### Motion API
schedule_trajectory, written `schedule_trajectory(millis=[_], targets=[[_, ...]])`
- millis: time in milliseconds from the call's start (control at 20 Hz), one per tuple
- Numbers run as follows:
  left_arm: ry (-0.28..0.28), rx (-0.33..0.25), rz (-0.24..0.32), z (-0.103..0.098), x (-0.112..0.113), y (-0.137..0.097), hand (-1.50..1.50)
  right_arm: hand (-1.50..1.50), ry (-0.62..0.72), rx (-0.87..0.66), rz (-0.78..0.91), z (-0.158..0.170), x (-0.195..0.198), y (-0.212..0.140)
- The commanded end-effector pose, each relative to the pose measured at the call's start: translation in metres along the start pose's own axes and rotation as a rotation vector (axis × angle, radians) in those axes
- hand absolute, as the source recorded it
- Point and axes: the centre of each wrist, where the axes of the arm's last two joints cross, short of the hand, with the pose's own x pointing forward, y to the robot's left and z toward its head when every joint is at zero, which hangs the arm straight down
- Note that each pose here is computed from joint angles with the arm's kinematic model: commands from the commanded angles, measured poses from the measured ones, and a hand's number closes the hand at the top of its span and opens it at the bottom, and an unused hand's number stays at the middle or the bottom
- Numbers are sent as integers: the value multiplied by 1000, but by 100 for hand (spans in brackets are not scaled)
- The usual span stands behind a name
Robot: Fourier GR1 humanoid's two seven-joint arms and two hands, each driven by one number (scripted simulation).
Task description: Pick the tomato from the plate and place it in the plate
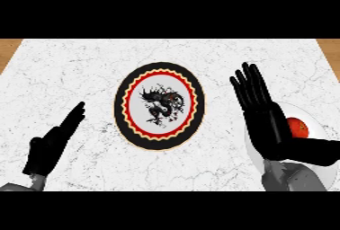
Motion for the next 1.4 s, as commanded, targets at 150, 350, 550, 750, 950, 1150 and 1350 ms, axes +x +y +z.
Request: schedule_trajectory(millis=[150, 350, 550, 750, 950, 1150, 1350], targets=[[-110, 116, 51, -9, 11, 13, 0, 150, 116, -575, -34, -17, -2, -88], [-117, 136, 94, -7, 6, 6, 0, 150, 269, -891, 581, 40, -2, -182], [-126, 143, 128, -10, -5, 0, 0, -150, 142, -1239, 433, 9, -41, -142], [-114, 142, 154, -14, -24, 2, 0, -150, 105, -1227, 539, -13, -57, -115], [-96, 139, 164, -12, -23, -15, 0, -150, 141, -1315, 640, 9, -63, -111], [-116, 136, 143, -17, -28, -12, 0, -150, 244, -1316, 687, 19, -63, -111], [-100, 153, 138, -12, -30, -3, 0, -150, 490, -1228, 742, 45, -54, -132]])
